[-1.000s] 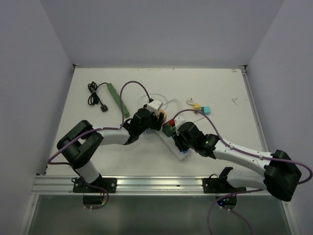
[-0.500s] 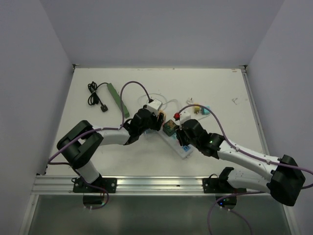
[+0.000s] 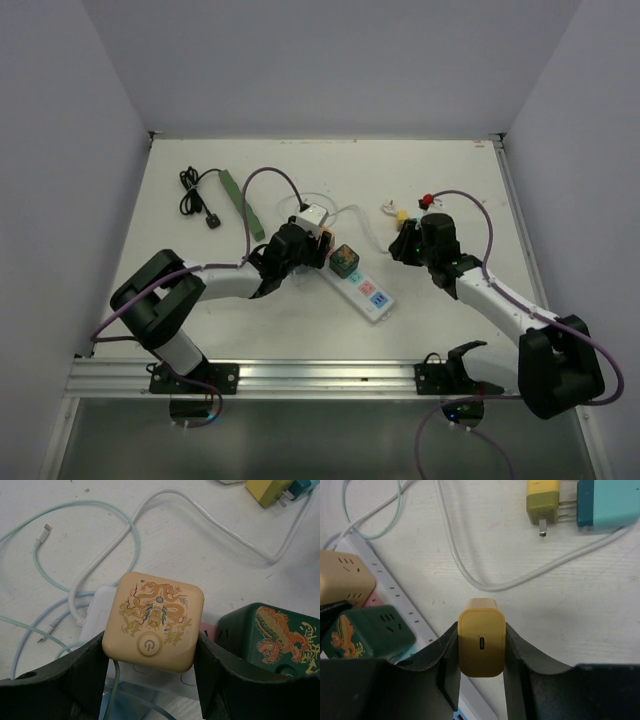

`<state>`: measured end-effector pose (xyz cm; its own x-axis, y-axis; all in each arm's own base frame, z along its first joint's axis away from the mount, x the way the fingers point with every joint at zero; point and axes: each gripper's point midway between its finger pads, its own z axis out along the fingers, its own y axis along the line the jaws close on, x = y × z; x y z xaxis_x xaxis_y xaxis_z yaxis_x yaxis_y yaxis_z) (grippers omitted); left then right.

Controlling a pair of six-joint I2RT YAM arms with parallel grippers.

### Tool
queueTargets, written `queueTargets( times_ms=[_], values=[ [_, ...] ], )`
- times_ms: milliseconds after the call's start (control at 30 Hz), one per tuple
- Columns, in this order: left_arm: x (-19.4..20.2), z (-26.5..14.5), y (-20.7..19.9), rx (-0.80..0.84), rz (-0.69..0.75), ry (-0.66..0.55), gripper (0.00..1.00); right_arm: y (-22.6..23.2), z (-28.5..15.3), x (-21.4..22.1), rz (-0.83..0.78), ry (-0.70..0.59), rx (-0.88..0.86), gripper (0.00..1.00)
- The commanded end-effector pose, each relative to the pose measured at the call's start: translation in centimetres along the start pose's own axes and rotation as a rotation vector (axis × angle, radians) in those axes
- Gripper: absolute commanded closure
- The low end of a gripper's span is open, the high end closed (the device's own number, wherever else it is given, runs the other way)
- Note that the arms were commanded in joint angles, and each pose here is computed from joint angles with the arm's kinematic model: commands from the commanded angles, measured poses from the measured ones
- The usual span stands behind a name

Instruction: Pull the plug off the socket

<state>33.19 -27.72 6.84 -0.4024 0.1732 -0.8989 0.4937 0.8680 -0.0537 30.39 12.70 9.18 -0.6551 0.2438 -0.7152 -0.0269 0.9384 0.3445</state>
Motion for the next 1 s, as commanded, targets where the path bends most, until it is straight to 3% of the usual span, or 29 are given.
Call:
queueTargets(
  times_ms=[0, 400, 600, 733, 967],
  values=[
    [1.2, -0.7, 2.2, -0.091, 0.0, 0.044, 0.97, 3.0, 1.5, -3.4, 0.132, -0.084, -0.157, 0.74],
    [0.7, -0.9, 1.9, -0.079, -0.004, 0.035, 0.95, 1.9, 6.5, -3.4, 0.301, -0.044, -0.178, 0.64],
    [1.0, -0.7, 1.8, -0.073, -0.004, 0.047, 0.94, 1.1, 7.9, -1.9, 0.322, 0.028, -0.159, 0.49],
    [0.9, -0.5, 1.8, -0.075, -0.003, 0.051, 0.94, 0.4, 7.5, -2.0, 0.324, 0.039, -0.14, 0.4],
    [1.0, -0.4, 1.9, -0.083, -0.001, 0.057, 0.94, -0.7, 5.2, -3.6, 0.299, 0.006, -0.063, 0.37]
  ],
)
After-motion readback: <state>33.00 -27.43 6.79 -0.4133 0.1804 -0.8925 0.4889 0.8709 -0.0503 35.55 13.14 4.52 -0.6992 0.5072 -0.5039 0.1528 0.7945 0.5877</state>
